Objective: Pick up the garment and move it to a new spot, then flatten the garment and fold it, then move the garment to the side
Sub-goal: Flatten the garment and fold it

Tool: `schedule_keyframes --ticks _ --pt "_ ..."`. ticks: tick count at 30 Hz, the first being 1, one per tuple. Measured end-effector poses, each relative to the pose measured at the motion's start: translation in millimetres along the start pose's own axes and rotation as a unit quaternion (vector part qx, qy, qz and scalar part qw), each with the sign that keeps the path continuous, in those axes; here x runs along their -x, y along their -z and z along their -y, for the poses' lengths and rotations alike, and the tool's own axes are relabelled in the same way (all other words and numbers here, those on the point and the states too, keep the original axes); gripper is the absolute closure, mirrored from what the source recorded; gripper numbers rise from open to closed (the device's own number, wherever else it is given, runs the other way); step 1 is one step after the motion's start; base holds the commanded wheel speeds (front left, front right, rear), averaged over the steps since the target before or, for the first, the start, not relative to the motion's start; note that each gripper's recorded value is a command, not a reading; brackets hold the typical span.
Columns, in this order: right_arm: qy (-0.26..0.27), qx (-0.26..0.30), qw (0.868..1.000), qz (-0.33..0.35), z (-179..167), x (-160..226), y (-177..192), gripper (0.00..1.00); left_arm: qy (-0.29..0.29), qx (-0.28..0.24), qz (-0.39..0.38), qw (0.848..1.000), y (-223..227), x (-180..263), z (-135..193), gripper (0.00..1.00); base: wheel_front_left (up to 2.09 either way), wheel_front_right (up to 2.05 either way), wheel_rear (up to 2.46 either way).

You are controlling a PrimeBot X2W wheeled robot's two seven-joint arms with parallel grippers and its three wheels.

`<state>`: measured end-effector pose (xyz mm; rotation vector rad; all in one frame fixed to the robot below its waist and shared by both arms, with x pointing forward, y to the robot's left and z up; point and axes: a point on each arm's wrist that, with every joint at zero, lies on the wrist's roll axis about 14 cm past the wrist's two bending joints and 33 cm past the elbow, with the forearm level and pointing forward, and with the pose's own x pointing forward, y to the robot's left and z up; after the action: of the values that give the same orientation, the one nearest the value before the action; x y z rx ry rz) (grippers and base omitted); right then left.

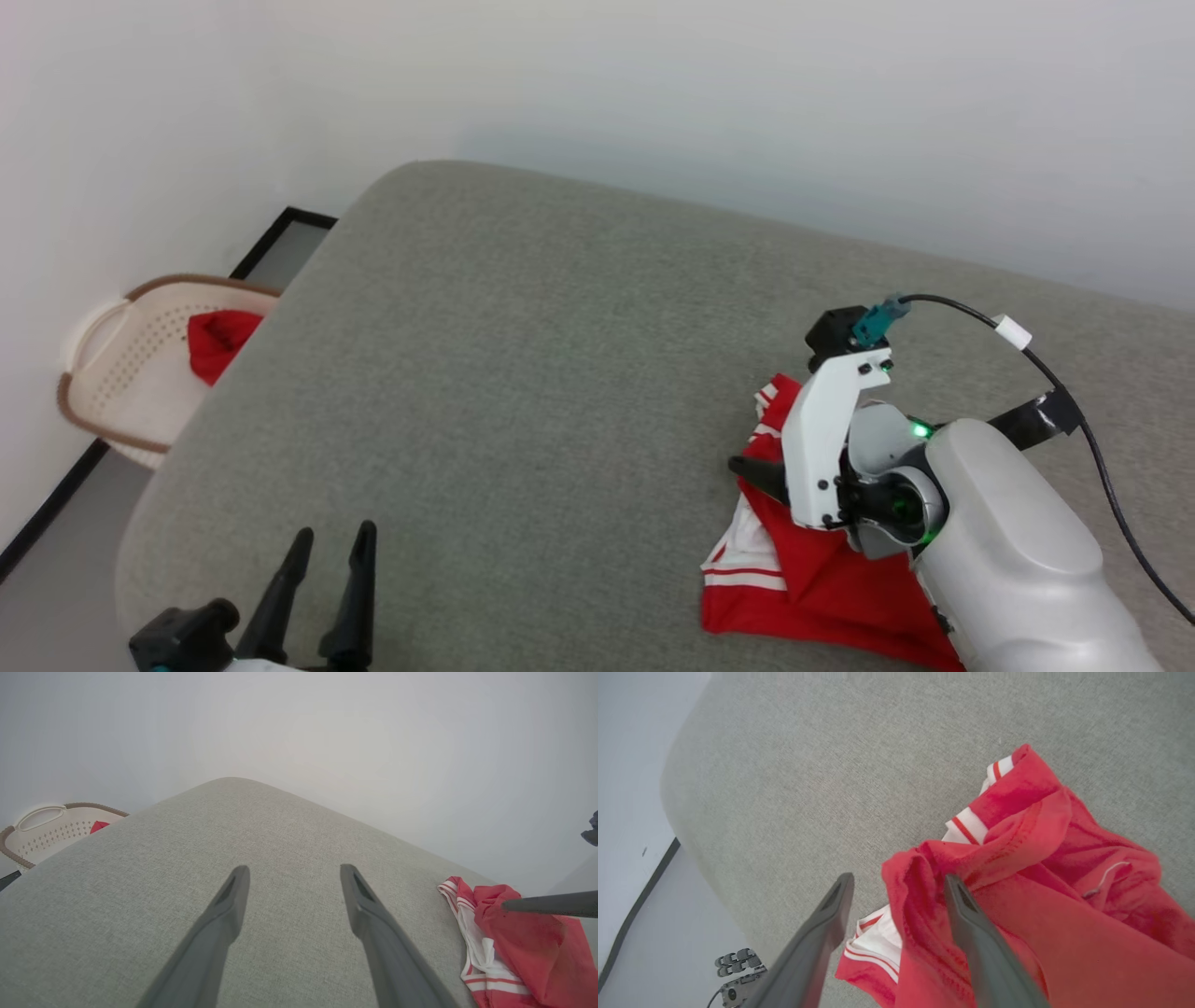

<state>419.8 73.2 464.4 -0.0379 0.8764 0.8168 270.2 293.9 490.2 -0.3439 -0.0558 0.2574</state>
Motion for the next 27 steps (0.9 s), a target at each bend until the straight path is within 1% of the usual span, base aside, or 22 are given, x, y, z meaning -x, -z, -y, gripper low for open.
schedule_keyframes --ticks 4,9,12,16,21,25,27 --pt "-0.009 -0.003 1.0 0.025 -4 11 -10 0.0 0.007 -0.002 0.001 1.0 -1 -4 4 0.0 0.0 0.0 0.0" --pt "-0.016 -0.009 0.997 0.078 -1 32 -29 0.0 0.022 -0.007 0.002 1.0 -1 -10 11 0.0 0.0 0.0 0.0" --pt "-0.004 -0.013 0.994 0.11 12 47 -34 0.0 0.033 -0.011 0.004 0.999 -3 -16 18 0.0 0.0 0.0 0.0" --pt "0.02 -0.034 0.987 0.154 36 69 -34 0.0 0.05 -0.015 0.004 0.999 -4 -23 27 0.0 0.0 0.0 0.0" --pt "0.059 -0.066 0.974 0.209 71 100 -28 0.0 0.074 -0.02 0.004 0.997 -4 -31 41 0.0 0.0 0.0 0.0" --pt "0.096 -0.081 0.958 0.259 98 129 -25 0.0 0.092 -0.029 0.003 0.995 -4 -38 51 0.0 0.0 0.0 0.0" --pt "0.123 -0.08 0.949 0.281 114 146 -20 0.0 0.102 -0.031 0.003 0.994 -4 -41 56 0.0 0.0 0.0 0.0"
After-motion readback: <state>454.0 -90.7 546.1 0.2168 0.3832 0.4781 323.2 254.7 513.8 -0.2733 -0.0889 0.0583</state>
